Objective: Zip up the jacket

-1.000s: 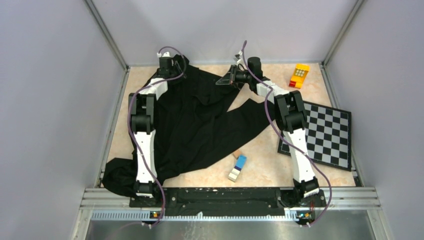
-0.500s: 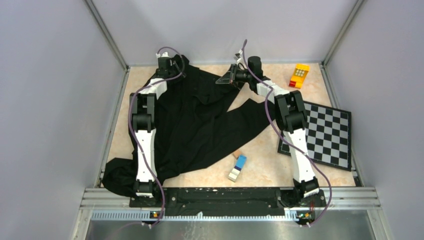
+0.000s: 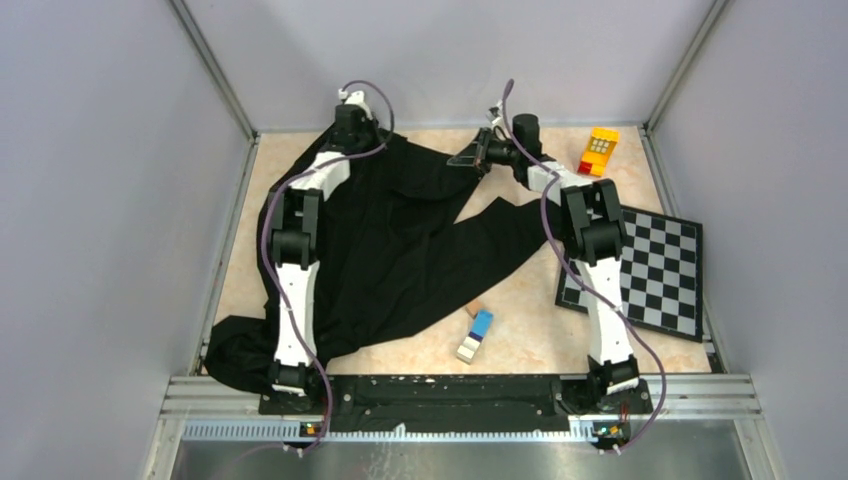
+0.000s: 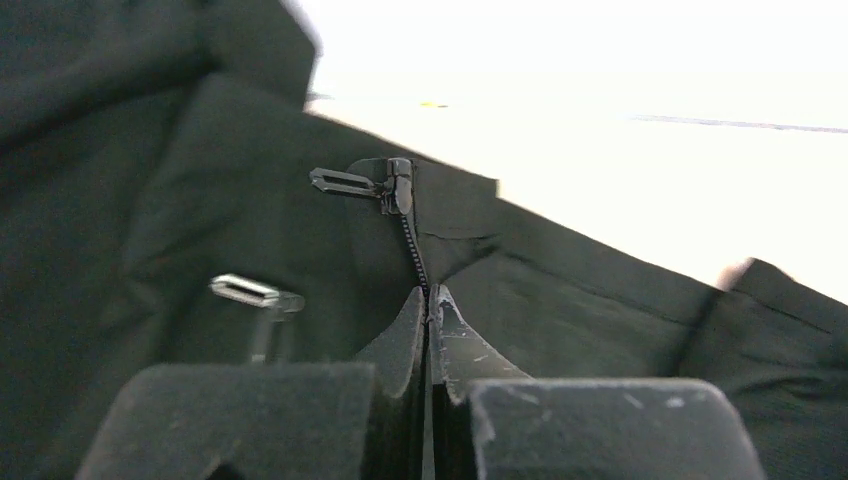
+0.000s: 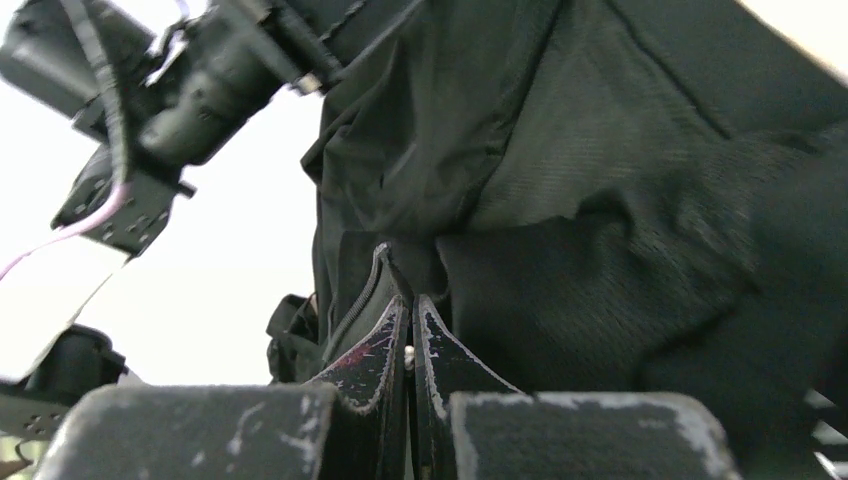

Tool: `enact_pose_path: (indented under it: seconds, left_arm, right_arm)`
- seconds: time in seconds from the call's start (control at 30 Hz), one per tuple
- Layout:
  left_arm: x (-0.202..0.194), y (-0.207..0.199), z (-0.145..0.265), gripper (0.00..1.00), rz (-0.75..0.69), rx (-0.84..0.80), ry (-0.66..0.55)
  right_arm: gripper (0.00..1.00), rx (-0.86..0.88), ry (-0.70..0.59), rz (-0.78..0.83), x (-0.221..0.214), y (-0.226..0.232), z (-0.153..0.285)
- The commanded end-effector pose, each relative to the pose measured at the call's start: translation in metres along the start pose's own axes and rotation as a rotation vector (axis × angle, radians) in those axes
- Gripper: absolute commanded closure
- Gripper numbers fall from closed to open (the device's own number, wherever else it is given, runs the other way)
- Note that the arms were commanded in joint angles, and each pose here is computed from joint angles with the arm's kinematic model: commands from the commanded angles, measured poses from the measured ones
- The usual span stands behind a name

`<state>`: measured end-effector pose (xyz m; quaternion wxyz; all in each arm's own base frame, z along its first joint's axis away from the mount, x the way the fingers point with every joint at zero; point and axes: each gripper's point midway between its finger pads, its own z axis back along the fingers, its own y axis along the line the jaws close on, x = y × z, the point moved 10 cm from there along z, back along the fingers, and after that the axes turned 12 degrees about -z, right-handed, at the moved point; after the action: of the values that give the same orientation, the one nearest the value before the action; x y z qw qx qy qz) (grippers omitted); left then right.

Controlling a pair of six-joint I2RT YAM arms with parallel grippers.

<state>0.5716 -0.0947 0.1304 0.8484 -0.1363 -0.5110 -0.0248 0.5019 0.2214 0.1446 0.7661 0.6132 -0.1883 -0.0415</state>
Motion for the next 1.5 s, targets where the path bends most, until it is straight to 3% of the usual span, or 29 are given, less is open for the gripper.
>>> enact_pose_path:
  seconds: [0.0, 0.13, 0.2, 0.3, 0.43, 0.53, 0.77, 1.03, 1.1, 1.17, 1.47]
  left_arm:
    - [0.054, -0.074, 0.038, 1.0, -0.192, -0.048, -0.148]
    - [0.042, -0.118, 0.045, 1.0, -0.229, -0.139, -0.12]
    - [0.038, -0.132, 0.049, 0.87, -0.206, -0.239, -0.098]
    - [0.035, -0.144, 0.053, 0.56, -0.181, -0.359, -0.065]
    - [0.045, -0.151, 0.052, 0.4, -0.212, -0.433, -0.006]
    - [0.049, -0.148, 0.054, 0.23, -0.29, -0.41, -0.032]
    - [0.035, -0.139, 0.025, 0.12, -0.461, -0.266, -0.027]
    - [0.002, -0.14, -0.016, 0.09, -0.572, -0.187, -0.031]
    - [-0.002, -0.138, -0.023, 0.15, -0.568, -0.143, -0.036]
    - [-0.005, -0.137, -0.028, 0.28, -0.566, -0.132, -0.039]
    - [-0.011, -0.13, -0.039, 0.41, -0.54, -0.034, -0.054]
  right_arm:
    - [1.0, 0.046, -0.1, 0.095, 0.018, 0.042, 0.03]
    - [1.0, 0.014, -0.138, 0.078, 0.012, 0.038, 0.047]
    - [1.0, 0.003, -0.147, 0.073, 0.008, 0.034, 0.055]
    - [1.0, -0.008, -0.139, 0.073, -0.002, 0.027, 0.06]
    - [1.0, -0.018, -0.131, 0.077, -0.014, 0.02, 0.065]
    - [1.0, -0.054, -0.107, 0.079, -0.026, 0.012, 0.069]
    - [1.0, -0.203, -0.084, 0.064, -0.058, -0.019, 0.08]
    - [1.0, -0.147, -0.085, 0.083, -0.056, -0.012, 0.077]
    - [1.0, -0.141, -0.083, 0.09, -0.055, -0.009, 0.077]
    - [1.0, -0.136, -0.08, 0.092, -0.056, -0.008, 0.077]
    - [1.0, -0.12, -0.073, 0.102, -0.055, -0.004, 0.075]
